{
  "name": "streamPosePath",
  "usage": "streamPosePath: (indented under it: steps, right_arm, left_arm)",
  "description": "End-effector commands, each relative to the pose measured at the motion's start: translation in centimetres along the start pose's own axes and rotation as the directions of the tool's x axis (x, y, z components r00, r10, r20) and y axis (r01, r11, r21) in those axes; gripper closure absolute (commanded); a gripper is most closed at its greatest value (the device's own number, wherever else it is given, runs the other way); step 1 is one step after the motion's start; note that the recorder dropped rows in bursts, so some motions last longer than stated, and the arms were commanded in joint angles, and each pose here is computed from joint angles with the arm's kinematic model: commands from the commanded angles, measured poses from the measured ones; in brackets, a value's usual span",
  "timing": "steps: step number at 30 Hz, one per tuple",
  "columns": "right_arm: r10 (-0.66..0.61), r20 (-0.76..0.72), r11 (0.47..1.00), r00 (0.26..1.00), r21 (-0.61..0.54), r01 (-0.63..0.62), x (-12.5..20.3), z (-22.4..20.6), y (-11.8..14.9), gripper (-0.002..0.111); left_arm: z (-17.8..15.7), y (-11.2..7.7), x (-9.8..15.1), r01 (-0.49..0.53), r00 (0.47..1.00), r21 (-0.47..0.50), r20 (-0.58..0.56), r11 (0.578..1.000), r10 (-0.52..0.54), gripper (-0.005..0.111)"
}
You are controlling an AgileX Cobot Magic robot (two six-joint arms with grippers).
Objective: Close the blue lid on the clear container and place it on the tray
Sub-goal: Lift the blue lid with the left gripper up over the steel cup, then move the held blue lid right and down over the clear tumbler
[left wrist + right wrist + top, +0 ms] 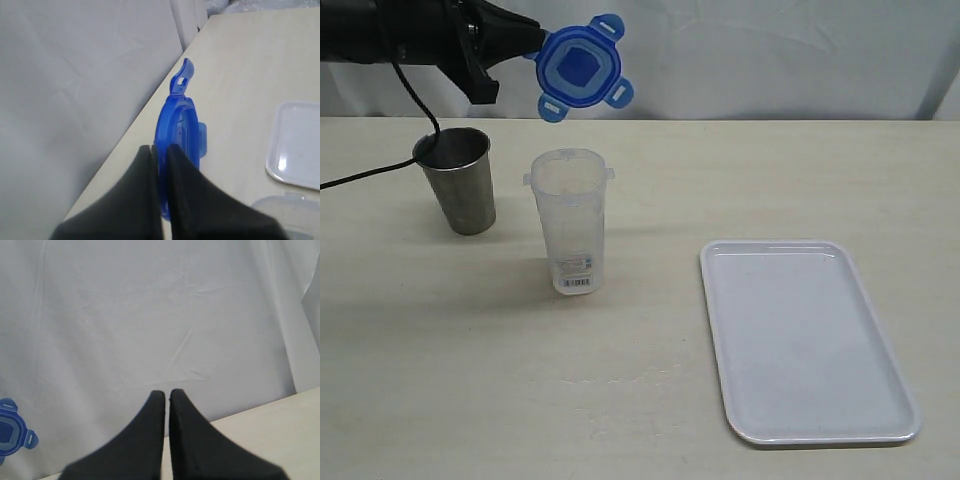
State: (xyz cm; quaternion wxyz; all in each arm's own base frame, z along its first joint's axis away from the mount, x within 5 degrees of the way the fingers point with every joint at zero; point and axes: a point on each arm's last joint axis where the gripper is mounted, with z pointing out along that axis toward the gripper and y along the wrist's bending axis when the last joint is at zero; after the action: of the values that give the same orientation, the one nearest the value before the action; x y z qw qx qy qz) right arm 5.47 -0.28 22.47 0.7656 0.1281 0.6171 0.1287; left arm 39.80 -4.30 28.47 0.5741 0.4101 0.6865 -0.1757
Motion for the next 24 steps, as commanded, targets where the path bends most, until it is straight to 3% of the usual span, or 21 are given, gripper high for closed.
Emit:
streamPosePath:
  steps: [1,5,12,18,24]
  right_arm:
    - [-0.004,0.013,1.000,1.000,0.000,0.004,-0.1,0.0,0.0,0.104]
    - [-0.004,0.011,1.000,1.000,0.000,0.004,0.0,0.0,0.0,0.104]
    - [-0.004,0.009,1.000,1.000,0.001,0.004,0.0,0.0,0.0,0.104]
    - [-0.004,0.007,1.000,1.000,0.001,0.004,0.0,0.0,0.0,0.104]
    - [-0.004,0.005,1.000,1.000,0.002,0.004,0.0,0.0,0.0,0.104]
  left_arm:
    - [0.1,-0.4,0.0,-0.090,0.995,0.043,-0.033,0.995,0.092,0.107]
    - [0.1,-0.4,-0.2,-0.074,0.997,0.039,-0.013,0.996,0.074,0.107]
    - [0.0,-0.6,0.6,-0.117,0.988,0.074,-0.097,0.990,0.124,0.107]
    - [-1.0,-0.1,-0.4,-0.118,0.978,-0.037,-0.178,0.992,0.109,0.107]
    - [-1.9,-0.6,-2.3,-0.115,0.982,-0.048,-0.157,0.992,0.107,0.107]
